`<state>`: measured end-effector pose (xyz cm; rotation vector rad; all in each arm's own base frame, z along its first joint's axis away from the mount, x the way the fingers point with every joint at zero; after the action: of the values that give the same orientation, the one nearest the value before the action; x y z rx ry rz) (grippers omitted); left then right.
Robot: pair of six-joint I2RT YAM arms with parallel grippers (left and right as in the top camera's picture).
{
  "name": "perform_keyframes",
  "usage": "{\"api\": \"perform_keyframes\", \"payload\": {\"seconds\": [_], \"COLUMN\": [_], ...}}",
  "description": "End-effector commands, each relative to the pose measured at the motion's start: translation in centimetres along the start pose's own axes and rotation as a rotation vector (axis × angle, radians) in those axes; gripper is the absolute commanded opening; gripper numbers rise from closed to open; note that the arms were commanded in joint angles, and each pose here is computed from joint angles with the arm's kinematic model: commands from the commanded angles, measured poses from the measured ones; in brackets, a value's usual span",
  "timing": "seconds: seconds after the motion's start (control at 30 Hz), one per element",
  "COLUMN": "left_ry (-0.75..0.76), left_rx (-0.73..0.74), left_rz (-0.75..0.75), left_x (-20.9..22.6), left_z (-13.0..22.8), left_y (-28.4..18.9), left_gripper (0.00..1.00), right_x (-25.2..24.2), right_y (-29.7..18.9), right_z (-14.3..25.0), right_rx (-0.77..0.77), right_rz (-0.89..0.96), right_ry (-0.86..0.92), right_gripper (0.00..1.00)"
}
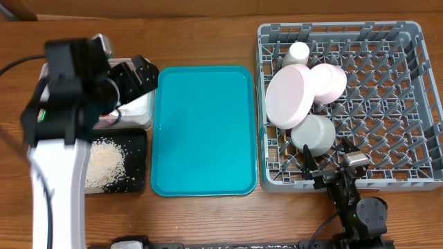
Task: Sort waste into correct bins and load items into the dishwasher
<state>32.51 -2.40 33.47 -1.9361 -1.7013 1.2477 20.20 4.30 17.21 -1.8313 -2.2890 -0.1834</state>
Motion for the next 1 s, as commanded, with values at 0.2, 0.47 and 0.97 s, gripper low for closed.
{"api": "perform_keyframes", "payload": {"seconds": [0.2, 0.47, 0.97], "left_ry": [0.083, 0.088, 0.176], "left_rx": [-0.314, -0.353, -0.822], "left_rz": [-0.091, -0.094, 0.062], "left_x": [-0.7, 2.0, 5.0], "left_z": [3.3, 11.0, 13.4], "left_y": [-12.1, -12.2, -5.6], "left_gripper": [1.00, 1.00, 1.00], "right_x": [-0.1, -0.1, -0.1], "right_y": [0.0, 0.0, 0.0], "right_z": [0.1, 0.1, 0.1], "right_rx": [-0.008, -0.007, -0.007], "right_rz": [0.002, 0.003, 0.002], "right_ry": [-0.007, -0.007, -0.007], "right_gripper": [1.00, 1.00, 1.00]}}
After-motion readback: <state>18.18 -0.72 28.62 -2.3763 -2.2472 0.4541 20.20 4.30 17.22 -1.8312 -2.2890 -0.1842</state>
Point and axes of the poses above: each gripper's point midway between its finger pads, its own y axis out along the fingers, its own x axis along the line the jaws close on, z = x × y, the point moved 4 cm from there along -y, back along the fingers, and after that the axes turned 10 degrees about y, right-handed, at the moved point
